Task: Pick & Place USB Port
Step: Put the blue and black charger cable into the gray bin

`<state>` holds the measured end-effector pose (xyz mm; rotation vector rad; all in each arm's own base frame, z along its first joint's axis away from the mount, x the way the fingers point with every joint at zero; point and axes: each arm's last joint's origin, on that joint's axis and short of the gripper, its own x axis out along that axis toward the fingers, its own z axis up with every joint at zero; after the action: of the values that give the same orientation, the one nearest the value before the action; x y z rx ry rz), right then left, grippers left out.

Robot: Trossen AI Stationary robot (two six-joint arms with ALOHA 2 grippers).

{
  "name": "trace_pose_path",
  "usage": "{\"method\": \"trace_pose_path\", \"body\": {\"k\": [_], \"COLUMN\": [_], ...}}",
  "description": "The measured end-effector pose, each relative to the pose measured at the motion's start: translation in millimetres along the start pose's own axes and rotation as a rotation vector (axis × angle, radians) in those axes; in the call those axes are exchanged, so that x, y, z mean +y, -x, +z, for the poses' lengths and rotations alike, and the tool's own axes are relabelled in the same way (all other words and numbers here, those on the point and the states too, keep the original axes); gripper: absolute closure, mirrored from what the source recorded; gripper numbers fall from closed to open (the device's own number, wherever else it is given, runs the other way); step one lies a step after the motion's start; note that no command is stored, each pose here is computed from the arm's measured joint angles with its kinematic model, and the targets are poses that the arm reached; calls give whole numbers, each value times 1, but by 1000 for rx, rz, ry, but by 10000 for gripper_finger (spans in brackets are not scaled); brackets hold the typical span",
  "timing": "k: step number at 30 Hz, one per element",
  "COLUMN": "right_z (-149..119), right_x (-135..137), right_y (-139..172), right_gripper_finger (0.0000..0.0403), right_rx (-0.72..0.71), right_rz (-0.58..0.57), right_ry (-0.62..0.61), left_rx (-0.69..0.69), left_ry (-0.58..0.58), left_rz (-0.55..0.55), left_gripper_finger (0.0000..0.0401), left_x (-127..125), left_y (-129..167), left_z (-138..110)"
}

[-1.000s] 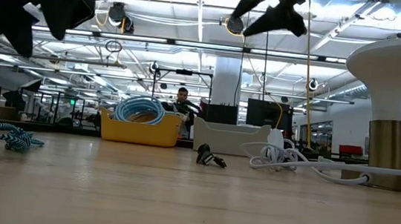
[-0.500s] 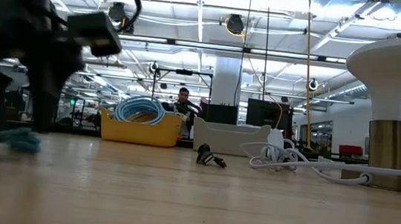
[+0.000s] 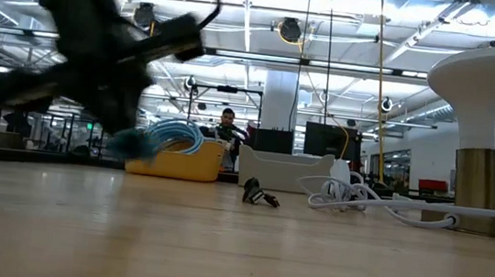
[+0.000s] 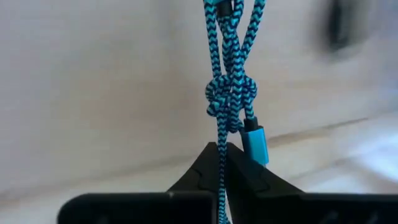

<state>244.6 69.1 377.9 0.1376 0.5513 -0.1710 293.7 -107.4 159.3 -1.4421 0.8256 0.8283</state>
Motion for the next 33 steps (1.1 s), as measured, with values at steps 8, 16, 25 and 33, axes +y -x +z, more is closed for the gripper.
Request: {"method": "trace_pose_path", "body": {"k": [8, 16, 25, 33], "right_z": [-6, -16, -4, -19], "right_x": [-2, -21, -38, -44], "right_y": [-2, -33, -50, -61], "right_gripper_finger": [190, 190, 190, 190], "right_rx": [33, -53, -431, -472], "right_rz": [-19, 4, 47, -80], "right_ry": [-141, -425, -613, -729], "left_rx": [-231, -479, -442, -488], "left_ry": [-353, -793, -961, -996], "left_rz": [-442, -222, -182, -40], "left_gripper_finger": [397, 398, 399, 399], "left_x": [-77, -122, -129, -112], "left_y": [34, 93, 103, 122], "left_z": [37, 54, 62, 65]}}
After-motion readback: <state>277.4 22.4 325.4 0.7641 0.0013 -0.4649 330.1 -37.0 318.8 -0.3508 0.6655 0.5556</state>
